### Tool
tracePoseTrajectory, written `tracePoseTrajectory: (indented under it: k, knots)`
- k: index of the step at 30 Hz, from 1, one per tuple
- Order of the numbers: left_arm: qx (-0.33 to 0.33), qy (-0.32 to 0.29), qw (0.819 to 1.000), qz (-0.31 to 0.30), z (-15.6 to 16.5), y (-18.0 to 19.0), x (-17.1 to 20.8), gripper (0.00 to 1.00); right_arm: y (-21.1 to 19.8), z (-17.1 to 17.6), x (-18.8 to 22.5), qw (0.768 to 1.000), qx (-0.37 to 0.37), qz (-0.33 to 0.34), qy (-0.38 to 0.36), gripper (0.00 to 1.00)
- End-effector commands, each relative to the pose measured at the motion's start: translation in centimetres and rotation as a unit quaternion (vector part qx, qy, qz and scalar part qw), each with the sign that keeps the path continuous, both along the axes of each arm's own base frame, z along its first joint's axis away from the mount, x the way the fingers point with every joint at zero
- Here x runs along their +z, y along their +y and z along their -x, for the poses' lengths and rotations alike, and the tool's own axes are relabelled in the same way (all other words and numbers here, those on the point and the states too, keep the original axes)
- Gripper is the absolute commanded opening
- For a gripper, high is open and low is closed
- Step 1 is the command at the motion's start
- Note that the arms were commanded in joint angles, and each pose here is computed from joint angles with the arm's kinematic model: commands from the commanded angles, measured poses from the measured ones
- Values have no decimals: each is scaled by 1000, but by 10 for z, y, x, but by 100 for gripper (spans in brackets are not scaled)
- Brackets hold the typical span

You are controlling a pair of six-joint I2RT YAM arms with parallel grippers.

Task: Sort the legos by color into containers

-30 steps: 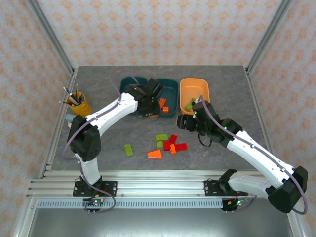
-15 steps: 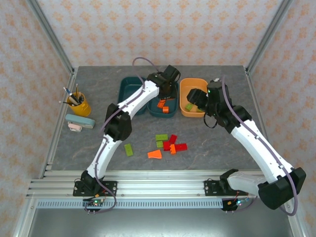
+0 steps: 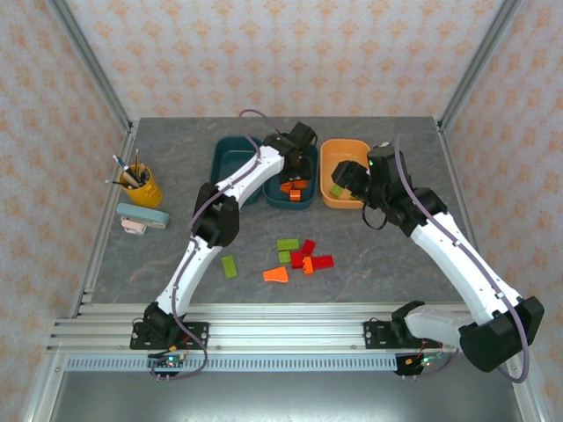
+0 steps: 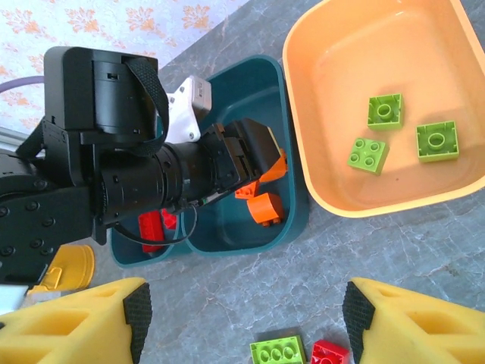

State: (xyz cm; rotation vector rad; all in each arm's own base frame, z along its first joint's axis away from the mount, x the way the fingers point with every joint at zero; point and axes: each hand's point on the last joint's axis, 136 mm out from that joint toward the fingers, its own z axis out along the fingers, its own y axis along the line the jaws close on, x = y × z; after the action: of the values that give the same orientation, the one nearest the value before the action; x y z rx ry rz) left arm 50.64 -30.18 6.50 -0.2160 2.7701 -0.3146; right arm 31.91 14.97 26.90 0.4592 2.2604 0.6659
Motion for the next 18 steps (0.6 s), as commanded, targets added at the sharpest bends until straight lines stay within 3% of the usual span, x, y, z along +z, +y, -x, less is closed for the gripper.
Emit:
tracePoseTrajectory:
  k: [1,5,10,14,18]
  knots:
    - [-10,-43,999,10,4,5,66,63,-4,9,0,1000,11,16,6,69]
    - [0,-80,997,9,10,18,117,64,-5,16,1,998,39,47,7,68]
    - [34,-116,993,-12,42,57,173,68,13,30,-3,989,104,106,-6,68]
    - [86,-131,987,-31,92,107,196,70,51,48,-18,973,176,146,-6,67]
    - [153,-134,977,-58,156,165,191,71,109,69,-51,952,250,173,17,67]
